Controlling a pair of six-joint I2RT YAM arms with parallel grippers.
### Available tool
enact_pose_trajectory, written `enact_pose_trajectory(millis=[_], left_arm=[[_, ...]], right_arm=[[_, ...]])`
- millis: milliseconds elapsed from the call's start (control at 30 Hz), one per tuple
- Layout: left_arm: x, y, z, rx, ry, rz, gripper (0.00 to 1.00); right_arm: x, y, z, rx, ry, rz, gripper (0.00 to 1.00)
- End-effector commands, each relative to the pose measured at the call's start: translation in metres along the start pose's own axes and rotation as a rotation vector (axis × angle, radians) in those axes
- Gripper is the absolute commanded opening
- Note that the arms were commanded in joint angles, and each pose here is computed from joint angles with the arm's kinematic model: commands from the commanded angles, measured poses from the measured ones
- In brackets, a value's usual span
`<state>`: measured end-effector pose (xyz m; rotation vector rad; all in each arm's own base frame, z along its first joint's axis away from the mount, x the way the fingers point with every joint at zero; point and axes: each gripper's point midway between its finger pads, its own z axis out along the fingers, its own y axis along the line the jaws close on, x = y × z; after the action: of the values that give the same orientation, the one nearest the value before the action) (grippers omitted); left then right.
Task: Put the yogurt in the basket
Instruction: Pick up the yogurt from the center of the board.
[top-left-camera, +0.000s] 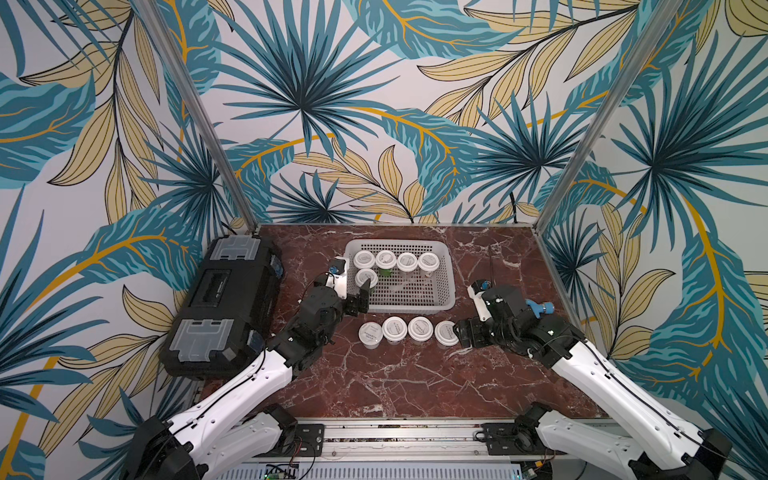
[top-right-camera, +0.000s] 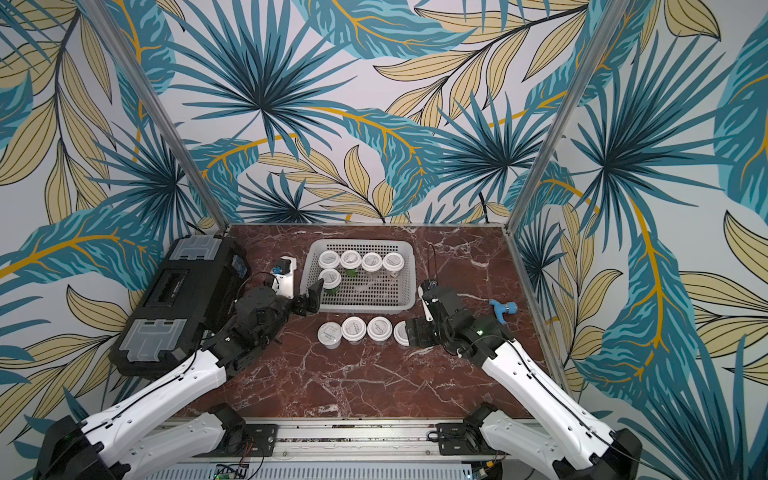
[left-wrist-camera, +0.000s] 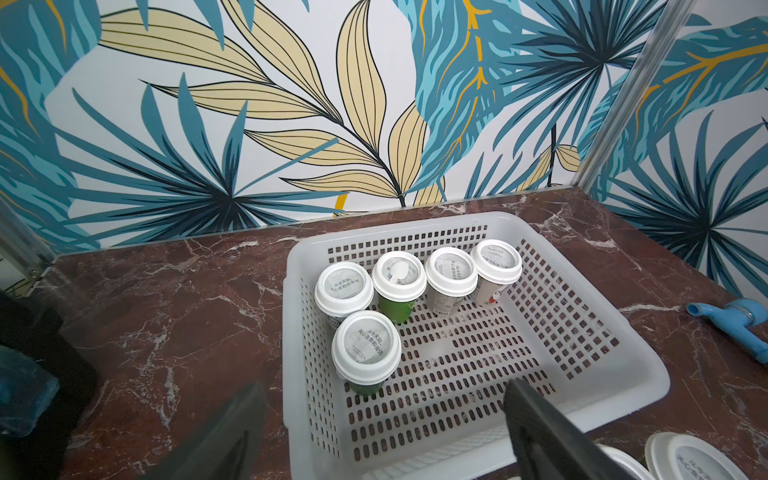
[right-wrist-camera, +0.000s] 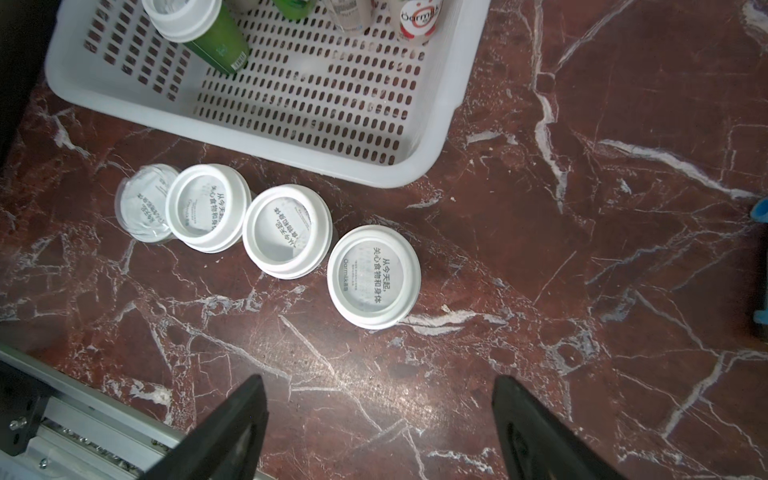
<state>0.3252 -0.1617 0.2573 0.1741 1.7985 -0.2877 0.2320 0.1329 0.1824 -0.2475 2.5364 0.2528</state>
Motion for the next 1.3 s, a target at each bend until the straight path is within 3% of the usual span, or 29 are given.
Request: enact_pose_trajectory(millis=[0,433,1267], left_arm=[[0.005,0.008,-0.001,-0.027,-0.003,-0.019,0.95],[0.007,0.007,0.002,-0.024,0.013,-0.016,0.96],[0.012,0.008,0.004,-0.031,0.03,-0.021,0.97]], right_arm=[[0.014,-0.006,0.014,0.045,0.057,-0.011,0.88],[0.018,0.004,0.06,0.046,0.152,-0.042,0.82],[0.017,0.013,0.084,0.062,0.211,-0.08,0.84]])
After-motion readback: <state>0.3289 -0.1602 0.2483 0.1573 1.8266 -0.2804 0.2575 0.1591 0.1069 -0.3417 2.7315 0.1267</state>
